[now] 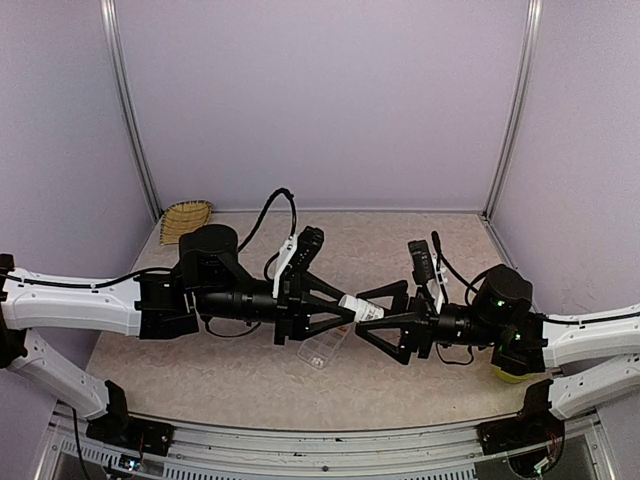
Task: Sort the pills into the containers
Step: Pass from the right arm to the left, then place the pill bottle at the center of the board.
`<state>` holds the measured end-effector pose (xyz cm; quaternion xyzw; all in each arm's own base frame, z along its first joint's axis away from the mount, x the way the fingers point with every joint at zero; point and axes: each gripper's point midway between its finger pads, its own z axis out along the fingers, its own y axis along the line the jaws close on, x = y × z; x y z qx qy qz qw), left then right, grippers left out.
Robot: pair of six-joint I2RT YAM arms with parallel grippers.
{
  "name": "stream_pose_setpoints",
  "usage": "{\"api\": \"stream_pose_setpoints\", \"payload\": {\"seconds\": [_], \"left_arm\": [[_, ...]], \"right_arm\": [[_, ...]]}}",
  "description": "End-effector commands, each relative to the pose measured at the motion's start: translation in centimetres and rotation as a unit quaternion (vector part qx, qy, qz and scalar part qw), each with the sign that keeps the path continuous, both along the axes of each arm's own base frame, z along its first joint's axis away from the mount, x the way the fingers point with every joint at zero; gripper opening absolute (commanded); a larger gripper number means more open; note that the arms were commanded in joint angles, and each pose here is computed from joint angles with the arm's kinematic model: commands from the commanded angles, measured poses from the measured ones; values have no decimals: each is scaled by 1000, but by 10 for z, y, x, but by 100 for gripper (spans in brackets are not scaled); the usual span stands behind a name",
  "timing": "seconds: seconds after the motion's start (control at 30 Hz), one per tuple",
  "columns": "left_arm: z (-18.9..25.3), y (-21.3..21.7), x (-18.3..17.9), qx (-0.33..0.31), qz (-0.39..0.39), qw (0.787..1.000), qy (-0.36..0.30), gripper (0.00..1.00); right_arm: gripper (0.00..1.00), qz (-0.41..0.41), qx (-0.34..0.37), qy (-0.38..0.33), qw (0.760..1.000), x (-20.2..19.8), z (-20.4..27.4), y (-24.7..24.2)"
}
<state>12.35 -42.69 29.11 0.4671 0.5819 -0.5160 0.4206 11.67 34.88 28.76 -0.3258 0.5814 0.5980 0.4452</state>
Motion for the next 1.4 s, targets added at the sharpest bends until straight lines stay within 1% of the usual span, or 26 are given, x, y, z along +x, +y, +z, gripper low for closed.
{"api": "stream_pose_setpoints", "payload": {"seconds": [0.0, 0.17, 0.47, 0.67, 0.9, 1.37], "left_arm": [[11, 2, 8, -9, 22, 1000, -7, 15], [4, 8, 24, 10, 61, 998, -5, 15], [-16, 24, 62, 42, 141, 989, 24, 16], [-36, 43, 94, 67, 210, 974, 49, 16], [-48, 65, 117, 78, 270, 958, 63, 17], [-65, 102, 148, 98, 350, 928, 84, 17]], "right_arm": [[95, -23, 3, -3, 1000, 9, 4, -4], [100, -63, -1, 3, 998, 20, 3, -12], [100, -131, 1, 22, 991, 40, -5, -33], [100, -155, -15, 40, 987, 50, -18, -36], [100, -182, -36, 53, 981, 60, -31, -38], [100, -196, -41, 66, 978, 64, -39, -43]]}}
